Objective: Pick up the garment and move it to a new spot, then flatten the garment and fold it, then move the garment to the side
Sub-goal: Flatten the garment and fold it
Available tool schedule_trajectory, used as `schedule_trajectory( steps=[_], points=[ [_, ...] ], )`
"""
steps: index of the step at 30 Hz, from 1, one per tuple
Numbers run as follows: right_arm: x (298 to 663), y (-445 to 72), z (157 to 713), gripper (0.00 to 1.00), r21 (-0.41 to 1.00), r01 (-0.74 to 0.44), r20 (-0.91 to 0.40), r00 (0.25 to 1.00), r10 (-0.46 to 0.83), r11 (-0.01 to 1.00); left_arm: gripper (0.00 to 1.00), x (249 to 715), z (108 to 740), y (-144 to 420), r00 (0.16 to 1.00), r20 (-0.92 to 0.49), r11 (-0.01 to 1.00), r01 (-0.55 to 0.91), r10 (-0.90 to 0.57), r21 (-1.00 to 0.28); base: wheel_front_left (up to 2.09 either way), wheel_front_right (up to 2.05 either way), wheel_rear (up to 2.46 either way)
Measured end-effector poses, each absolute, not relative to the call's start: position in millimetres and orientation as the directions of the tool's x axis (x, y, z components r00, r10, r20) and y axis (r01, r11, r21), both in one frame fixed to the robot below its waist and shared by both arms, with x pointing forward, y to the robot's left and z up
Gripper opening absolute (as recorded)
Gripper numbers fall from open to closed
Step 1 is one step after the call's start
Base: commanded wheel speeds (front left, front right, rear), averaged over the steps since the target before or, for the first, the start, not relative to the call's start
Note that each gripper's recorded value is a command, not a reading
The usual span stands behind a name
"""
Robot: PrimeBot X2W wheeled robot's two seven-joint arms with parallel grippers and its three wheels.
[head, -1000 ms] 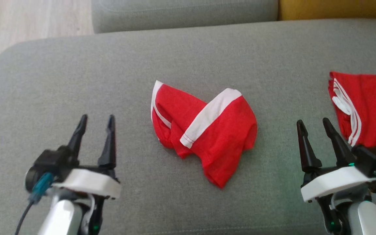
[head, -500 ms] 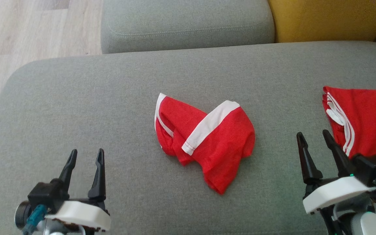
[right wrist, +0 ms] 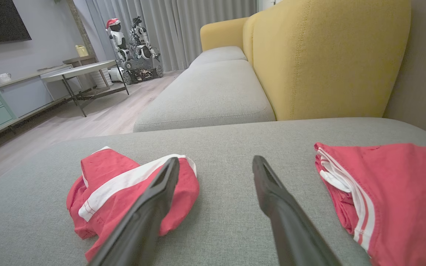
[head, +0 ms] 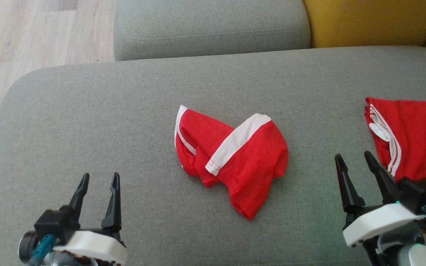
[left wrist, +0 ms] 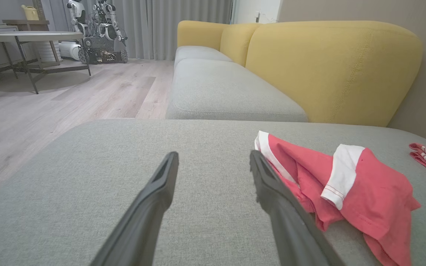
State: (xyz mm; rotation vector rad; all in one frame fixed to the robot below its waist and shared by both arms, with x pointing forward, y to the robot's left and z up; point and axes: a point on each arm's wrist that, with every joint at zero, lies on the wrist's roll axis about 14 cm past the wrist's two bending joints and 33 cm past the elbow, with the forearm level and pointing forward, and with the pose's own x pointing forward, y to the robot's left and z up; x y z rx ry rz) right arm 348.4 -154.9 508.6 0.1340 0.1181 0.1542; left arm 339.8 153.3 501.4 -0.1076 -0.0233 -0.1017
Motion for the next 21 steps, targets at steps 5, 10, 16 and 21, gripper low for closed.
schedule_trajectory(
  steps=[5,10,16,21],
  points=[
    [348,-155,508,1.0,0.142,-0.145,-0.108,0.981,0.161,0.979,1.0,340,501,154,0.995,0.027,0.99,0.1,-0.098,-0.103,0.0,0.0,0.0],
    [351,-154,506,1.0,0.143,-0.146,-0.116,0.98,0.163,0.979,1.0,340,497,148,0.993,0.008,0.989,0.118,-0.118,-0.091,0.0,0.0,0.0],
    [357,-156,497,1.0,0.147,-0.137,-0.146,0.976,0.159,0.98,1.0,364,503,101,0.955,0.006,0.95,0.294,-0.295,-0.107,0.0,0.0,0.0],
    [362,-160,491,1.0,0.15,-0.121,-0.164,0.976,0.145,0.981,1.0,379,497,32,0.867,-0.038,0.86,0.485,-0.496,-0.155,0.0,0.0,0.0]
  ],
)
